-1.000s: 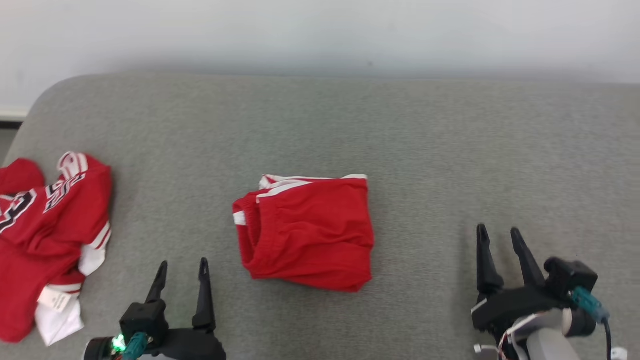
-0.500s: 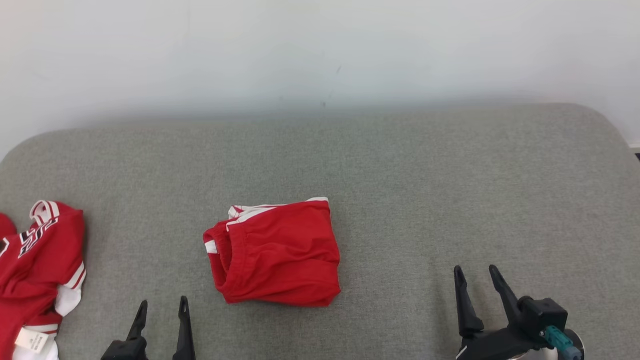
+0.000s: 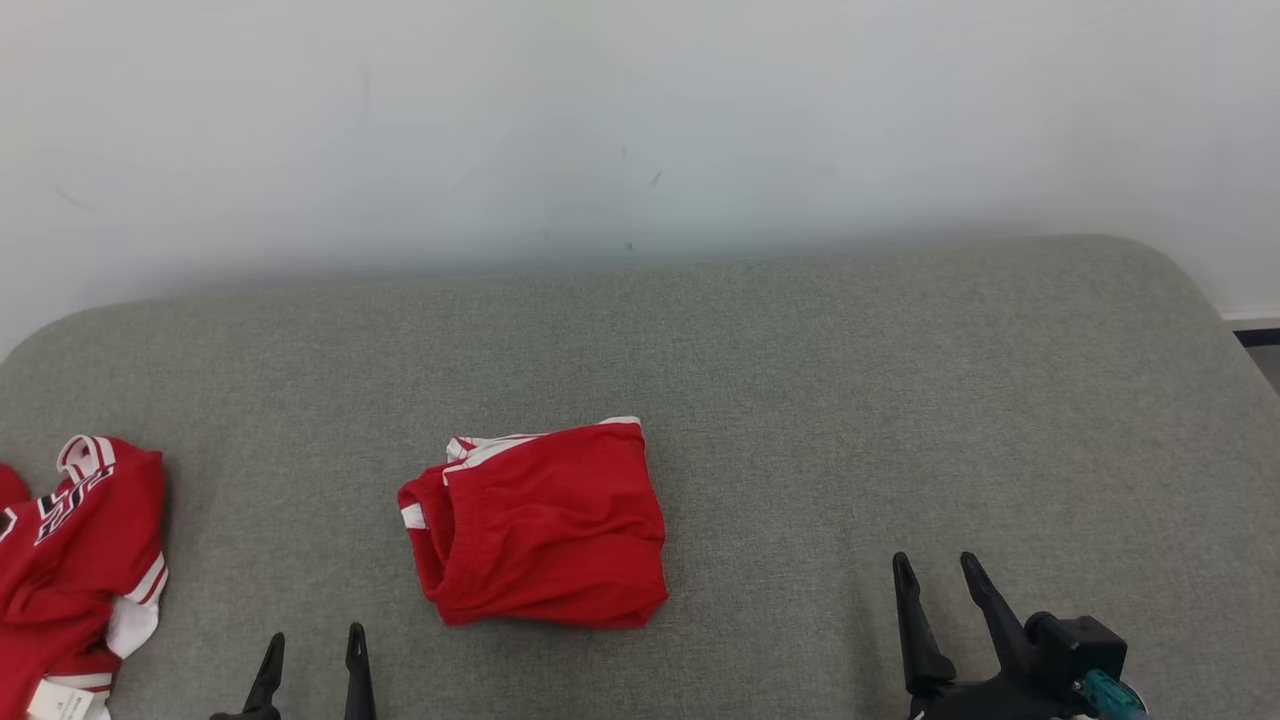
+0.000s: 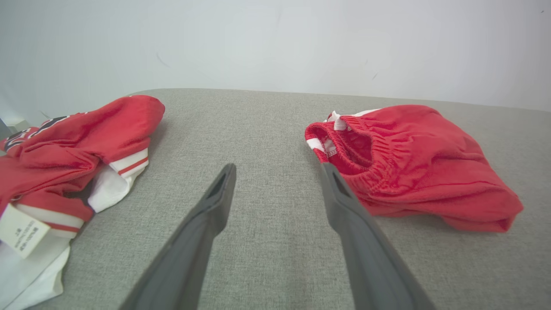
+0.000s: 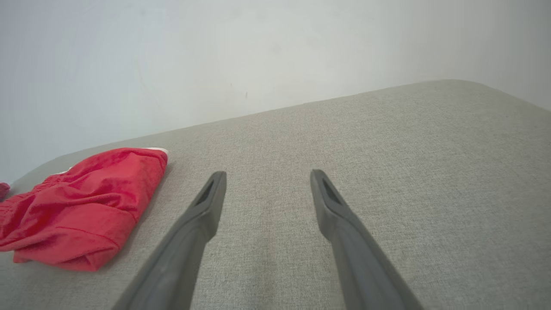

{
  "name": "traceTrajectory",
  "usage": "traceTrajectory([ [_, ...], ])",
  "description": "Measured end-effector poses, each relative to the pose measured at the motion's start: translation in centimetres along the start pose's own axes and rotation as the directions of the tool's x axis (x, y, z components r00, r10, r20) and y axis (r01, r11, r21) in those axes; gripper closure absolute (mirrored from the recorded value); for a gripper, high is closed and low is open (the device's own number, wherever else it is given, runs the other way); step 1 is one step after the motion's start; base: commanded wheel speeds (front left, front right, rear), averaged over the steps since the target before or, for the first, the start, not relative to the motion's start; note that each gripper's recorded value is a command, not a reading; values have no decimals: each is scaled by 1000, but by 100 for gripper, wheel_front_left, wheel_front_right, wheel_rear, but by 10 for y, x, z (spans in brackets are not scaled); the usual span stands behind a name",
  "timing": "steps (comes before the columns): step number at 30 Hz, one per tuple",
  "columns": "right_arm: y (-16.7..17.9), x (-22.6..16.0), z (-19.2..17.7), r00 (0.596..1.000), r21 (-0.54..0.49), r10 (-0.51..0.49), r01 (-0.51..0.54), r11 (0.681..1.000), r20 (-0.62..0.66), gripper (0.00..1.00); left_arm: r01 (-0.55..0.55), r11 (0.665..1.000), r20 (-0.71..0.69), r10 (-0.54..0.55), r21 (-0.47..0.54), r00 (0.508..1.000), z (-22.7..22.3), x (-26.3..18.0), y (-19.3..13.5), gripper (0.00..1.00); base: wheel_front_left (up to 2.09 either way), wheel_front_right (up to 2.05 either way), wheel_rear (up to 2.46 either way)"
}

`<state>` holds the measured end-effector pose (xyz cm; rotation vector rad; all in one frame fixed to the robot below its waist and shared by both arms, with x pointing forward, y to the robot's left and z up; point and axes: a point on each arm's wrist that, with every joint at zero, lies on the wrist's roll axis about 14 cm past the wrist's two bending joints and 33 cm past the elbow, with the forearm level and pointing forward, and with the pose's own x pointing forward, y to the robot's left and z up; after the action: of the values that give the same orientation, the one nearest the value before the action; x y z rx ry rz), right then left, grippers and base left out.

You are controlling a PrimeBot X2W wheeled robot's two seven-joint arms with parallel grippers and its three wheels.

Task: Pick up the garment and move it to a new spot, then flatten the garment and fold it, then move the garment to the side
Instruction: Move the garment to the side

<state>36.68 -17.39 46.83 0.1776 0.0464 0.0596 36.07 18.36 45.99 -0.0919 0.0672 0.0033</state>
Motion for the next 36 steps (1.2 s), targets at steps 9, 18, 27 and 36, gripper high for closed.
traceTrajectory([
  [9,19,9,-9,998,21,55,-55,998,-29,0,16,1000,-12,-16,-18,1000,-5,-2,-7,0,0,0,0],
  [18,102,57,-20,950,35,301,-299,954,-86,0,59,997,-57,-62,-43,996,-19,-2,-25,0,0,0,0],
  [27,137,90,-60,896,43,378,-379,925,-234,0,-2,999,-63,0,-32,998,-19,-4,-7,0,0,0,0],
  [36,155,100,-99,833,25,412,-434,900,-370,100,-60,998,-90,58,-26,994,-26,-13,10,0,0,0,0],
])
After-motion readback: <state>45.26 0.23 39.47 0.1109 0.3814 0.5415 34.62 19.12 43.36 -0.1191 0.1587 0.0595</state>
